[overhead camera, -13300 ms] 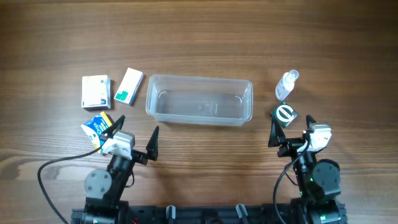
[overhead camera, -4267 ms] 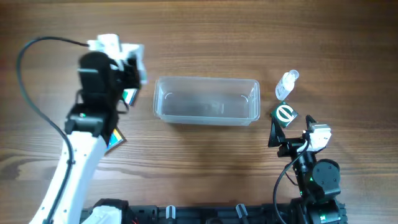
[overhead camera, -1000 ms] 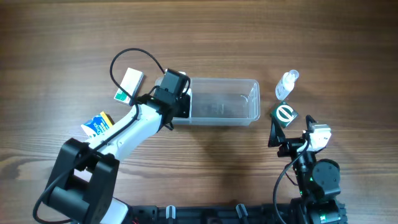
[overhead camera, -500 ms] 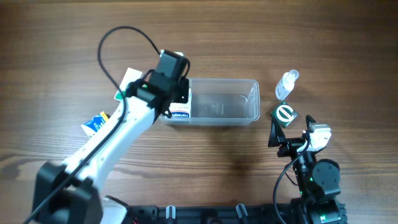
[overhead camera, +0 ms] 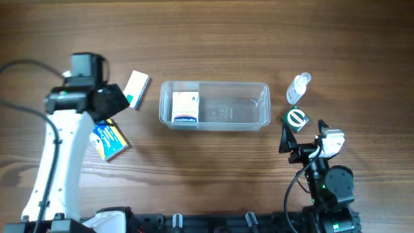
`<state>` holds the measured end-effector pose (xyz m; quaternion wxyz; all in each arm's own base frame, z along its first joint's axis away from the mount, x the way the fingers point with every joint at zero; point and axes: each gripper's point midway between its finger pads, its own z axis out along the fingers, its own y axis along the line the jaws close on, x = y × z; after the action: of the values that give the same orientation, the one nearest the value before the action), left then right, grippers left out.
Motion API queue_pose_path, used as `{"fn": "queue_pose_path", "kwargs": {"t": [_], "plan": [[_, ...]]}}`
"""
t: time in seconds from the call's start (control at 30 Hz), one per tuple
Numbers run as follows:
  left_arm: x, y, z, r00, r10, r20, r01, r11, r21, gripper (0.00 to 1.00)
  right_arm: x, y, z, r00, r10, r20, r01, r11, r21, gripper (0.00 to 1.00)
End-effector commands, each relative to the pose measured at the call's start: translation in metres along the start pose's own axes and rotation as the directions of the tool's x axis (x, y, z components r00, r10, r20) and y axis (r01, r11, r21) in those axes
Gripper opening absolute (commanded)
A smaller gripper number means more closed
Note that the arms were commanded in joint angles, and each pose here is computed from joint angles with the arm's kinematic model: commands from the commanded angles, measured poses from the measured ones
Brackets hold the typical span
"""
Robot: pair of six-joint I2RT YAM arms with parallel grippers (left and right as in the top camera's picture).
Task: Pack container
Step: 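Grasp the blue Vicks VapoDrops pack with the left gripper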
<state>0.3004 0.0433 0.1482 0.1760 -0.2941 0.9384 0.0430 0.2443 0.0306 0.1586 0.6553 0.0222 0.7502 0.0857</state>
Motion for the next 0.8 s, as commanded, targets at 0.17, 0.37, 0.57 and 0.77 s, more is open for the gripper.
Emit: {"fn": "queue_pose_path", "kwargs": {"t": [0.17,0.37,0.57,0.77], "plan": [[0.035,0.043,0.028,0.901,-0.401,-0.166,0.397,0.916,-0.057,1.00,0.001,0.001,0.000,1.000,-0.010,0.002,0.010,1.000,-0.009,1.00],[0.066,0.060,0.064,0.878,-0.447,-0.169,0.429,0.893,-0.136,1.00,0.000,0.001,0.000,1.000,-0.010,0.002,0.010,1.000,-0.009,1.00],[0.061,0.080,0.067,0.896,-0.437,-0.079,0.412,0.885,-0.219,1.00,0.000,0.001,0.000,1.000,-0.010,0.002,0.010,1.000,-0.009,1.00],[0.061,0.078,0.080,0.897,-0.440,-0.052,0.423,0.886,-0.190,1.00,0.000,0.001,0.000,1.000,-0.010,0.002,0.010,1.000,-0.009,1.00]]}}
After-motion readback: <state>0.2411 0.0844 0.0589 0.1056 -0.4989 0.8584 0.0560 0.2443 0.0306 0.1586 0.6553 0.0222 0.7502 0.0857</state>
